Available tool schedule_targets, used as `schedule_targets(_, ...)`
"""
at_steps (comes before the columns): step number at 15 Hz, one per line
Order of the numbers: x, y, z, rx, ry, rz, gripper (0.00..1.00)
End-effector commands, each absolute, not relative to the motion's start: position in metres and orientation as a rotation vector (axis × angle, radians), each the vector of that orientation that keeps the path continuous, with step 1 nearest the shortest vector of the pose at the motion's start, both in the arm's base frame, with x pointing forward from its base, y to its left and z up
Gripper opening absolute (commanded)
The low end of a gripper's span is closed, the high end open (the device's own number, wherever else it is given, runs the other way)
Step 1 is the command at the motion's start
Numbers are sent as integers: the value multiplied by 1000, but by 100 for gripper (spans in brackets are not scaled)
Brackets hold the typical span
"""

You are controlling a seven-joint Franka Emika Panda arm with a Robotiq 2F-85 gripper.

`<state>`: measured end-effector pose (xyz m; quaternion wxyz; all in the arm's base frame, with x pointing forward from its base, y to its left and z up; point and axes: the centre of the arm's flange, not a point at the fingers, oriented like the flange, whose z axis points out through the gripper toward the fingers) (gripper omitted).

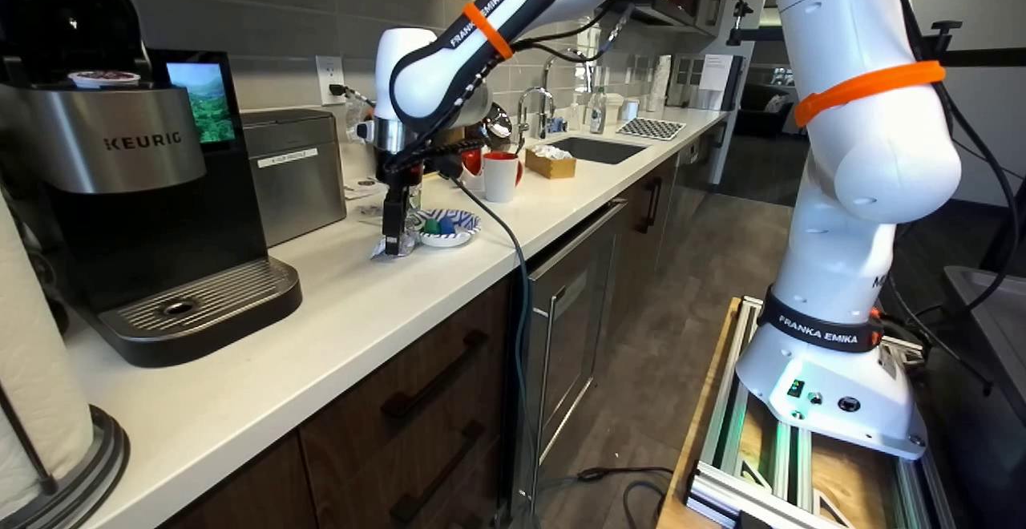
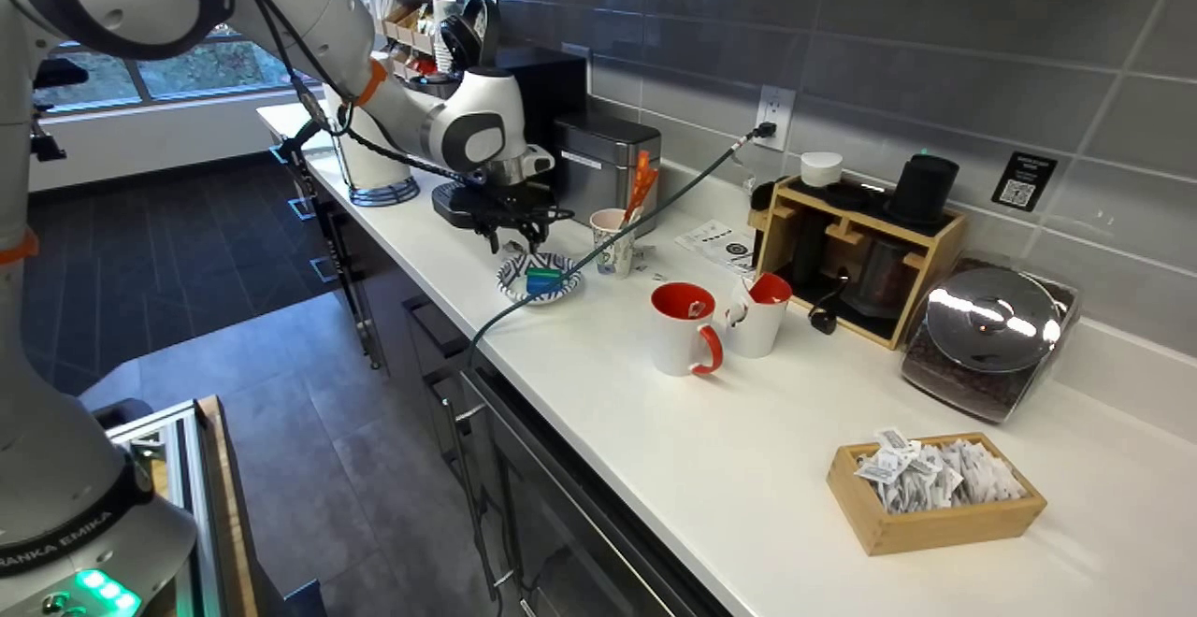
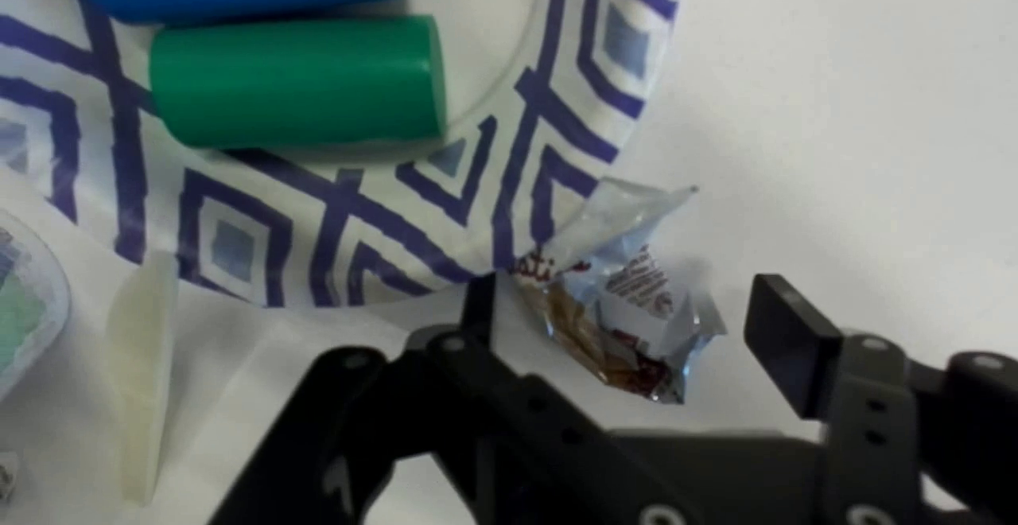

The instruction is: Put the white packet in the black and white bowl.

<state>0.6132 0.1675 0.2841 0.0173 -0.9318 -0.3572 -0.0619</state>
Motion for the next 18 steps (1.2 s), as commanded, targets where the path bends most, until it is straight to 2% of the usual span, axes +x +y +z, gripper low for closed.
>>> schedule_targets(1, 611, 164, 276, -2924, -1091, -166, 50)
schedule_targets(5, 612, 168, 281, -2932, -1118, -225, 19)
schedule_targets(8, 616, 185, 302, -2896, -1206, -372, 1)
schedule_targets(12, 596, 193, 339, -2874, -1208, -587, 2)
schedule_targets(18, 551, 123, 349, -3036, -813, -713, 3)
